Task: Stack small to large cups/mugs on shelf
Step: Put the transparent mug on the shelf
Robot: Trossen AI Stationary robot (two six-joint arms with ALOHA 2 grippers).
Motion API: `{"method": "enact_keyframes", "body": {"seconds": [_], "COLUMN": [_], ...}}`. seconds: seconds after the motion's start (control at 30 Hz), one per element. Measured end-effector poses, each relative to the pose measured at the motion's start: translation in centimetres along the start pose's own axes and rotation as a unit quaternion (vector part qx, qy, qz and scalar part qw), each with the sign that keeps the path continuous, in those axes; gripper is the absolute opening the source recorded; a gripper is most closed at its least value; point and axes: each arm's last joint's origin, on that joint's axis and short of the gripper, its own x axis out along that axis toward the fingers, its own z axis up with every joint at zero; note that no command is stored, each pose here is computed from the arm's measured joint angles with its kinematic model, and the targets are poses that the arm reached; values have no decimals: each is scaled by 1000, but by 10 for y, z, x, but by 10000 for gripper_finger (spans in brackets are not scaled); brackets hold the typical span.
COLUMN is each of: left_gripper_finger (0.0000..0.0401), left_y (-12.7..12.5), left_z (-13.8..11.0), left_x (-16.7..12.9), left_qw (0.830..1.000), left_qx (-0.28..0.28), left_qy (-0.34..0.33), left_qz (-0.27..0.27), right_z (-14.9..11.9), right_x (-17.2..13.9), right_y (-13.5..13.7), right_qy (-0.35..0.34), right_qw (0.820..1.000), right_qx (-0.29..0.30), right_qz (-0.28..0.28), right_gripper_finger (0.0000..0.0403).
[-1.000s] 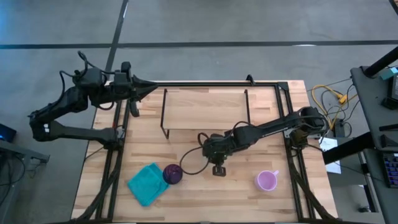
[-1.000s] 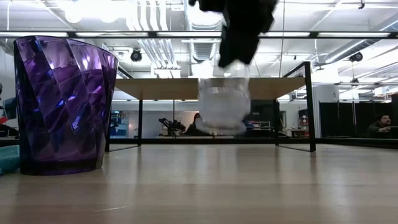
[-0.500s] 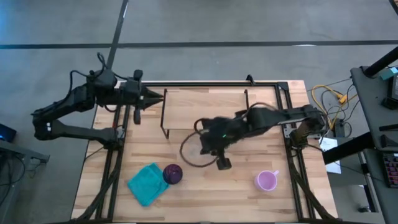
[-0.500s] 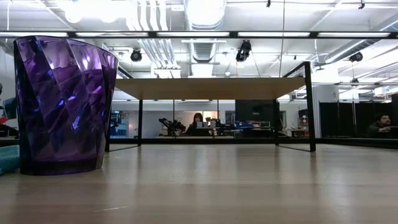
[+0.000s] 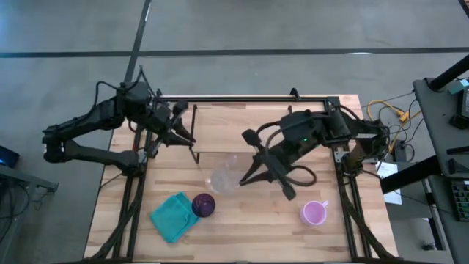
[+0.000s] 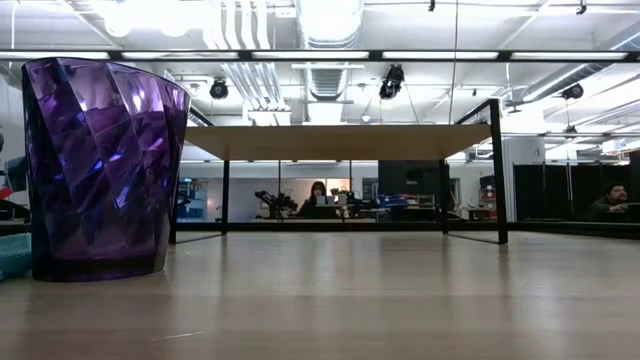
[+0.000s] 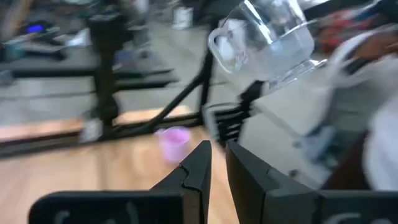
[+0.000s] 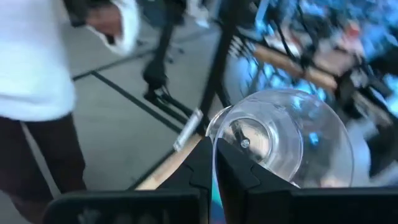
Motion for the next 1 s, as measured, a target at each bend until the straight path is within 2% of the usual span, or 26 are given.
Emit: {"method": "enact_keyframes", "body": {"seconds": [0.23,0.43,0.63,0.77,0.87,1.0], "left_gripper_finger": [36,36,36,38,50,77], "left_y": [13,26,39,45,50,57], "left_z": [15,16,10,9,10,10], "left_x": [21,40,55,62,68,76], "left_qw": [990,969,965,967,968,966], "left_qx": [-38,-115,-130,-95,-65,-69], "left_qy": [-59,-46,-33,-44,-60,-67], "left_qz": [-120,-214,-223,-233,-235,-240], "right_z": [-4,-5,-5,-5,-5,-5], "right_x": [14,17,16,16,16,16], "right_y": [0,0,0,0,0,0], "right_qy": [-16,-17,-17,-15,-15,-15], "right_qw": [998,997,997,997,997,997], "right_qx": [-15,-46,-42,-31,-32,-32], "right_qz": [56,61,61,62,62,62], "right_gripper_finger": [8,8,8,8,8,8]}}
